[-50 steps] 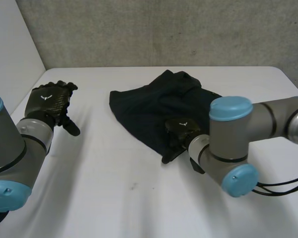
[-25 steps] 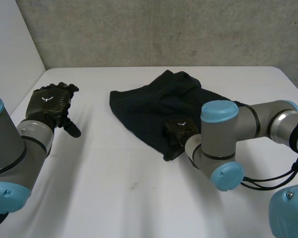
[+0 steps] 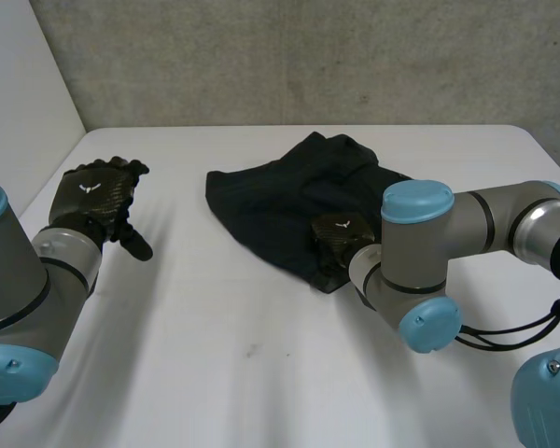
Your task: Fold the shorts.
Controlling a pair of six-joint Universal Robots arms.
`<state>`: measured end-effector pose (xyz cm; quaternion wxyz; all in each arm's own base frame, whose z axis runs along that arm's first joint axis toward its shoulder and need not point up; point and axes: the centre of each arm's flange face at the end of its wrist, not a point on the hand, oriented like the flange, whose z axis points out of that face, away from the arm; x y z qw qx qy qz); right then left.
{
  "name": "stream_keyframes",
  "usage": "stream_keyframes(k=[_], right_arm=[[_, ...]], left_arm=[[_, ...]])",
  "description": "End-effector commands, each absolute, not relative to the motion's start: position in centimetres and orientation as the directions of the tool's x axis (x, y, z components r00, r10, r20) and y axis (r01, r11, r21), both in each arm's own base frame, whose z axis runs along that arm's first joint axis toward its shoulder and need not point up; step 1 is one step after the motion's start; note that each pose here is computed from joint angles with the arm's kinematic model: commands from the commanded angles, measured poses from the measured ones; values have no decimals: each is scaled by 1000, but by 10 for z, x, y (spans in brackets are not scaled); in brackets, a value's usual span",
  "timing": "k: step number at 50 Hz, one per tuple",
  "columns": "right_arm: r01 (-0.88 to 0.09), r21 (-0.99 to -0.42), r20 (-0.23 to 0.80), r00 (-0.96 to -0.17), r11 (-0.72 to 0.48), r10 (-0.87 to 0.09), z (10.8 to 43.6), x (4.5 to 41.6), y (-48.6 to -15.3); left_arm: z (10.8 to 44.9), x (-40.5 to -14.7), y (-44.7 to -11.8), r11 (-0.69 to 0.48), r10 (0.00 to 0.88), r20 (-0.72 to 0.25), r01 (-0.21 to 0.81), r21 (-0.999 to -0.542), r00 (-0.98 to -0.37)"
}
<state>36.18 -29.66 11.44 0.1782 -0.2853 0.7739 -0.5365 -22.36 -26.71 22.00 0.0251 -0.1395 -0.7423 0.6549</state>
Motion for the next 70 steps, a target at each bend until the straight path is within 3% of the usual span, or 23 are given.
stream_keyframes(k=[1, 6, 15, 21, 26, 33, 43, 50, 61, 70], right_arm=[[-235, -948, 46, -768, 215, -639, 143, 362, -297], [-259, -961, 134, -736, 93, -663, 201, 357, -285], [-406, -913, 300, -618, -31, -727, 246, 346, -250], [-505, -863, 354, -560, -30, -749, 250, 334, -231], [-503, -864, 356, -564, -31, -745, 259, 325, -222], [-505, -863, 348, -573, -15, -742, 254, 320, -220], [-499, -866, 349, -577, -19, -738, 252, 319, -219], [-485, -873, 355, -580, -39, -733, 264, 314, -211], [-480, -877, 350, -588, -34, -729, 272, 301, -195], [-494, -869, 360, -656, 18, -664, 268, 274, -224]], left_arm=[[220, -225, -269, 101, 252, -143, 173, -980, -957], [220, -231, -277, 73, 291, -139, 167, -983, -947], [206, -248, -304, 15, 335, -137, 150, -989, -932], [184, -260, -325, 15, 348, -138, 153, -988, -927], [153, -280, -336, 54, 395, -136, 171, -984, -909], [123, -303, -326, 111, 511, -132, 217, -970, -849], [125, -302, -327, 45, 540, -256, 331, -942, -801], [134, -308, -343, -4, 508, -270, 311, -950, -818], [114, -323, -364, -23, 515, -271, 303, -953, -813], [126, -327, -360, -28, 517, -274, 304, -952, -811]])
